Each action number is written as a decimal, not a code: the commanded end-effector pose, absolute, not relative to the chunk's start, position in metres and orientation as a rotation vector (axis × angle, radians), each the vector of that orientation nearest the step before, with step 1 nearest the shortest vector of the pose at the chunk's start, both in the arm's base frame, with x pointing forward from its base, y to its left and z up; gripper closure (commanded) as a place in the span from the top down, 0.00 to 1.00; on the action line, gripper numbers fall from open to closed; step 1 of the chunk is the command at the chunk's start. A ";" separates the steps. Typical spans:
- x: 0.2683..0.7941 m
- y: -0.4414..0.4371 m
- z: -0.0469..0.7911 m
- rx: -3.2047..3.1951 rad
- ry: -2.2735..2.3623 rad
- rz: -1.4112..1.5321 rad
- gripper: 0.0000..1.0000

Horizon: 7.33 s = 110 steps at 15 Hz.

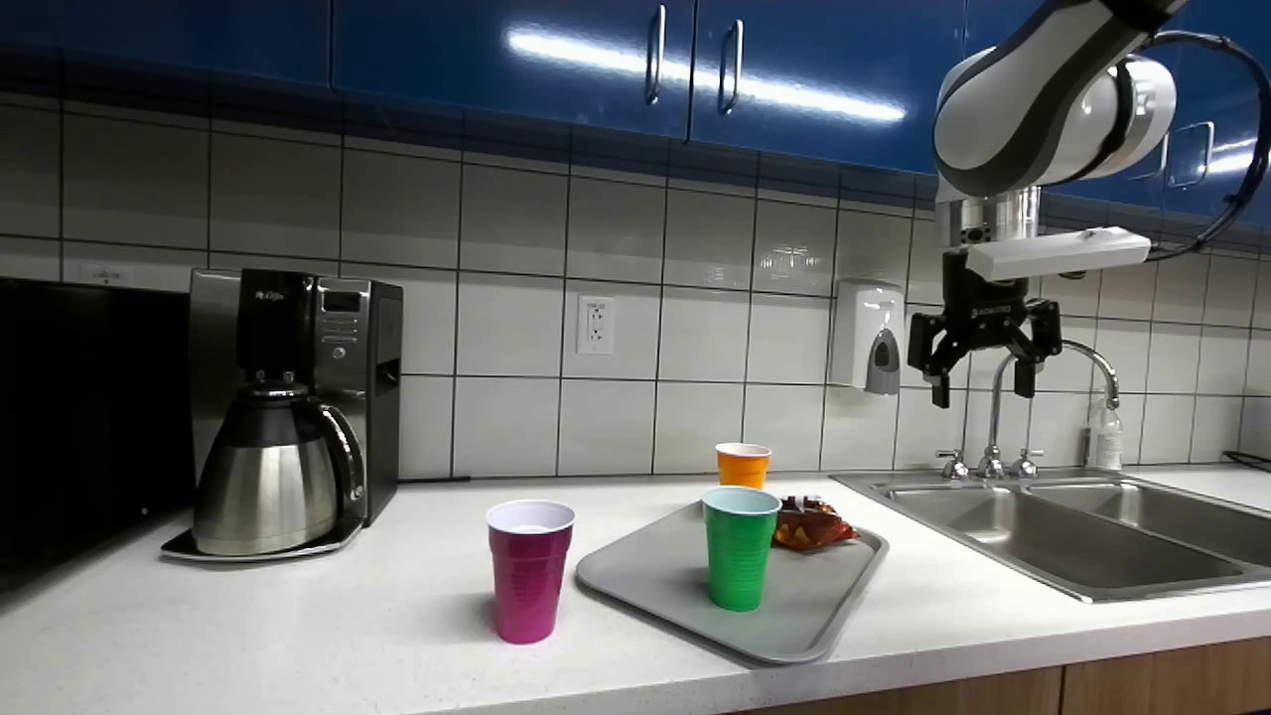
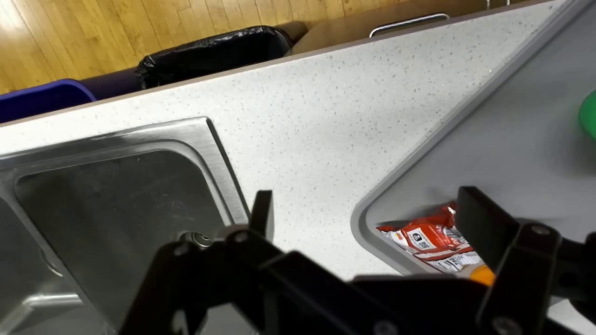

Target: Remove the yellow and green cups from the tray

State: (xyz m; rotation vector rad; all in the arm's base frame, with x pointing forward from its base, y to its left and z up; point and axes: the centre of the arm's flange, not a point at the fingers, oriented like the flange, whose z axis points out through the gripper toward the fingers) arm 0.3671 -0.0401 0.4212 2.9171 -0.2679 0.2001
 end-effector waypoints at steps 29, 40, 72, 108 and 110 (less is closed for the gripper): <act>0.522 -0.035 0.358 2.987 -0.301 0.516 1.00; 0.591 0.005 0.312 2.974 -0.332 0.598 1.00; 0.669 0.003 0.280 3.054 -0.489 0.291 1.00; 0.672 -0.036 0.346 3.059 -0.598 0.500 0.01; 0.670 -0.047 0.347 3.045 -0.622 0.503 0.01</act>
